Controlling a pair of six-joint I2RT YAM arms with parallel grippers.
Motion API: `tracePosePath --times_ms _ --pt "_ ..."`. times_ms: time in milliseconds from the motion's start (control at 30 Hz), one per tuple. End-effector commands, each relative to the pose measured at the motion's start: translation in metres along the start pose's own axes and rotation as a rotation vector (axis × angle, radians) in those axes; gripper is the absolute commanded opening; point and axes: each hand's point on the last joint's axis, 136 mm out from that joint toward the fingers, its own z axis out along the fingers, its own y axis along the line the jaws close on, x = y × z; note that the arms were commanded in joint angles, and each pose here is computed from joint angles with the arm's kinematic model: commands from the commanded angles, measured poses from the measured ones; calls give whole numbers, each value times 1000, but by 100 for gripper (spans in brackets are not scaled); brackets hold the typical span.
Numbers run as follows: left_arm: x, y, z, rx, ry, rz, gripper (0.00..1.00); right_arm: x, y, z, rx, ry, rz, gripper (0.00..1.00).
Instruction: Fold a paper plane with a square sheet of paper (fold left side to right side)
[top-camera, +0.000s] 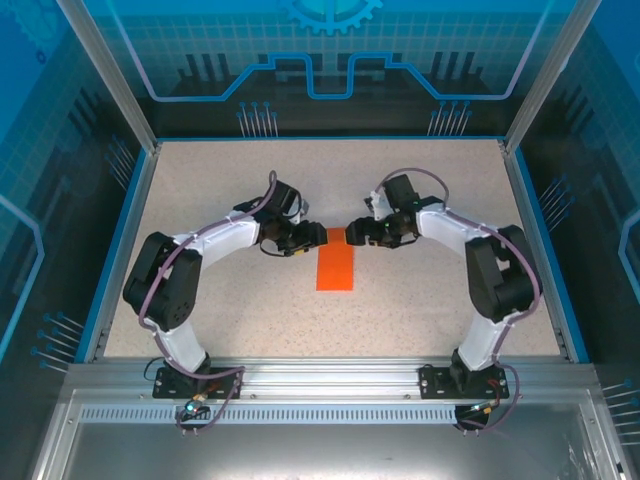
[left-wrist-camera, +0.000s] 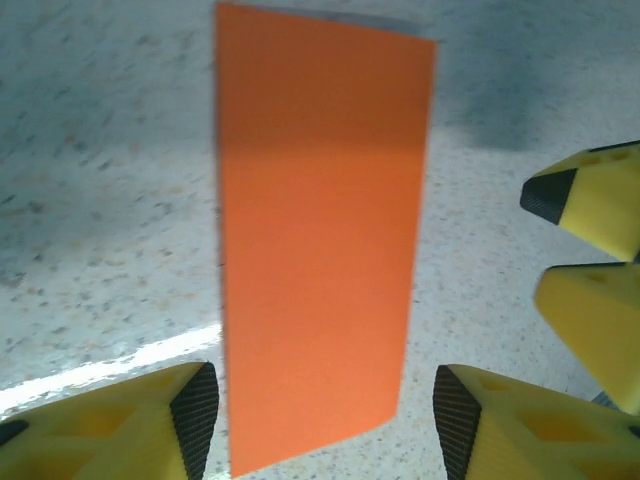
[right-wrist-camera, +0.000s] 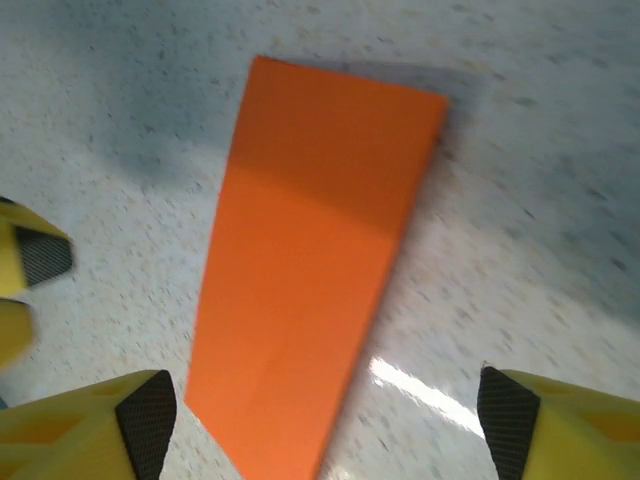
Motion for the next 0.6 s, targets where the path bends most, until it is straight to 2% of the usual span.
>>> tracePosePath --times_ms 0,200,567 --pt "5 -3 14 79 23 -58 62 -18 20 18 -84 -1 -17 80" --pt "9 8 28 59 51 -86 61 -29 20 39 -94 18 -30 80" --pt "13 17 37 40 76 -107 60 -32 9 53 -62 34 -34 79"
